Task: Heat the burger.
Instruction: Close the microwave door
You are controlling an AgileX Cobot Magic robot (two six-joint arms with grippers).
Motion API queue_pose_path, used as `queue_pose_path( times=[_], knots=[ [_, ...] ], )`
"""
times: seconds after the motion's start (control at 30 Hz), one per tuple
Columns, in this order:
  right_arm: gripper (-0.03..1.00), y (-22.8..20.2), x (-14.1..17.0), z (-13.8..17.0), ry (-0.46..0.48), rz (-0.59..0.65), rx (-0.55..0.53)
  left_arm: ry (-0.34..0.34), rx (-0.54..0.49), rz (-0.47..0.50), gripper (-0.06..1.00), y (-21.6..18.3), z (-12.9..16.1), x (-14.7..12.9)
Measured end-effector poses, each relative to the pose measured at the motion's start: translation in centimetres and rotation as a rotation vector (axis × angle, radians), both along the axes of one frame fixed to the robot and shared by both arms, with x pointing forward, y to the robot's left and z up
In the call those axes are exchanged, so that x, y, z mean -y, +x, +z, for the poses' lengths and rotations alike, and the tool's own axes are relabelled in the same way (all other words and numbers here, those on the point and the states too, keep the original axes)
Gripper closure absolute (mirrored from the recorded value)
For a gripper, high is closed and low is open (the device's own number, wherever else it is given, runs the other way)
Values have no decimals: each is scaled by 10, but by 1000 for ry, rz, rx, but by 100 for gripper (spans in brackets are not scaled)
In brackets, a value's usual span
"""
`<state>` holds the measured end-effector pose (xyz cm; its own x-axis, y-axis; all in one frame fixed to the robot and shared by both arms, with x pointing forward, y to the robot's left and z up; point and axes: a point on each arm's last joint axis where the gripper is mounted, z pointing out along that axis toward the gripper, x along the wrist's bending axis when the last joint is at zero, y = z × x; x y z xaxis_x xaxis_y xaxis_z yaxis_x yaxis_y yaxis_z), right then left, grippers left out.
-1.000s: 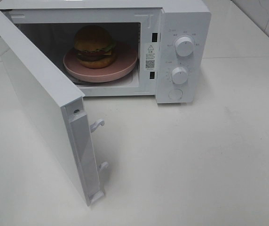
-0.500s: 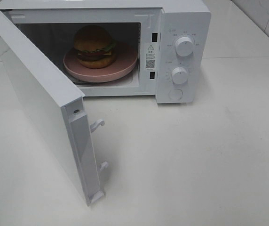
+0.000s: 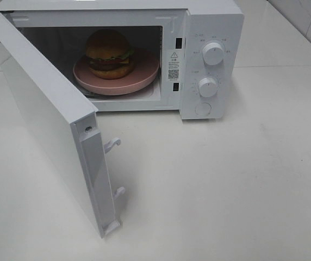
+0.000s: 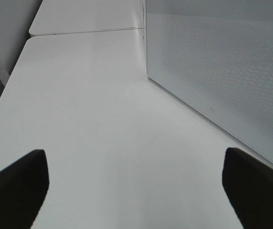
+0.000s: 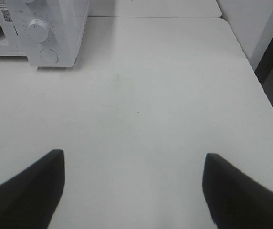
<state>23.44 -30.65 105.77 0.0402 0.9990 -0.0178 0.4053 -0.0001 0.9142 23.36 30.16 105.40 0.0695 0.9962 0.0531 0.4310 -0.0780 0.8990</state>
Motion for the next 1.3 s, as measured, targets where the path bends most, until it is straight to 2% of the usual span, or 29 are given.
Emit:
queue_pose_path(
  times=[1.3],
  knots=[
    [20, 0, 0, 0, 0, 0, 1, 0, 0, 0, 4, 0, 0, 0]
  ],
)
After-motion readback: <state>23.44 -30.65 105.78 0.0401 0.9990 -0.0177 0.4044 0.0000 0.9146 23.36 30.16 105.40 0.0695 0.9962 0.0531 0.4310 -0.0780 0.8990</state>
